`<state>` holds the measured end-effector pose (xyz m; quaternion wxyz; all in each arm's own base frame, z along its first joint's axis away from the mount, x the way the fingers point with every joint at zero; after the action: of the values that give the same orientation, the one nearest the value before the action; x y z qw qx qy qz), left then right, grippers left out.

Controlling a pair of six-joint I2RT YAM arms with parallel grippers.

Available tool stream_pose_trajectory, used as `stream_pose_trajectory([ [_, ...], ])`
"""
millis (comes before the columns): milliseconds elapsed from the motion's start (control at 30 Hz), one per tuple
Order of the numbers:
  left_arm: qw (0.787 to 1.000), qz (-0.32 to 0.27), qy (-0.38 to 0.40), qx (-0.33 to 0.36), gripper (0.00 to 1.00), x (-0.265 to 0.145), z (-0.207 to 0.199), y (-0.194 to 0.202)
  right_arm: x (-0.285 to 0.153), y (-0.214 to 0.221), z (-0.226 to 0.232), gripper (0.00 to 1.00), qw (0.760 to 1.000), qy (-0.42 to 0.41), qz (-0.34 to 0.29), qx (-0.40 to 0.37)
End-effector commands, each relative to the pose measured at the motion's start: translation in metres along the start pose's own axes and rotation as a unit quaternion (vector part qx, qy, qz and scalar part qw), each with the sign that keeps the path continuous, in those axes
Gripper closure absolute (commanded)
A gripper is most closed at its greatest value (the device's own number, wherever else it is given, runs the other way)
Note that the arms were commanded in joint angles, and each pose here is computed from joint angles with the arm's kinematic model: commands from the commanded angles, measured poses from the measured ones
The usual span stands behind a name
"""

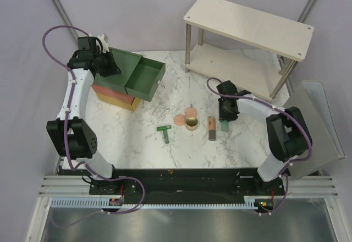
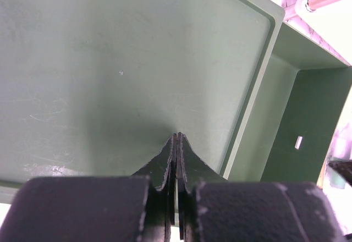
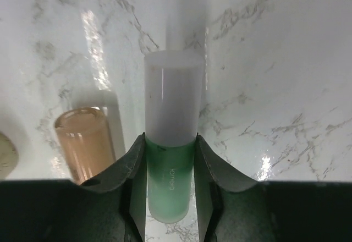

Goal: Organize the makeup

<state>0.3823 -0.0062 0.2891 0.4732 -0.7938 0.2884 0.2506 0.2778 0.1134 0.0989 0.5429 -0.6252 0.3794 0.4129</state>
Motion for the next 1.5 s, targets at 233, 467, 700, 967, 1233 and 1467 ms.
stream_pose_trajectory([
  [233, 0.995, 0.095, -0.036, -0.018, 0.98, 0.014, 0.019, 0.037, -0.099, -0.122, 0.034, 1.00, 0.971, -0.152, -0.182, -0.010],
  [467, 0.994, 0.100, -0.036, -0.018, 0.98, 0.017, 0.020, 0.039, -0.145, -0.169, 0.075, 1.00, 0.931, -0.277, -0.238, -0.008],
  [700, 0.994, 0.104, -0.030, -0.020, 0.98, 0.019, 0.019, 0.039, -0.185, -0.201, 0.138, 1.00, 0.873, -0.389, -0.292, -0.040],
  [967, 0.993, 0.111, -0.015, -0.025, 0.98, 0.019, 0.016, 0.041, -0.185, -0.213, 0.211, 1.00, 0.836, -0.470, -0.278, -0.056],
  [1233, 0.993, 0.114, -0.018, -0.025, 0.98, 0.021, 0.018, 0.043, -0.186, -0.225, 0.254, 0.95, 0.802, -0.521, -0.288, -0.043],
  [1467, 0.993, 0.116, -0.017, -0.026, 0.98, 0.021, 0.018, 0.044, -0.155, -0.220, 0.275, 0.80, 0.813, -0.522, -0.257, -0.027],
])
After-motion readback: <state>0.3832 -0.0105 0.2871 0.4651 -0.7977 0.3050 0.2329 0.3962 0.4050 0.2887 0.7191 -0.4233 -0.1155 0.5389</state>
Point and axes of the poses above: each gripper's point midway between its finger pads, its own x axis out along the fingers, its own z axis along the line the jaws close on, y = z × x, the point moved 8 cm from there along -x, back along the fingers, and after that the axes turned 10 degrees about -x, right-handed, at the moved point
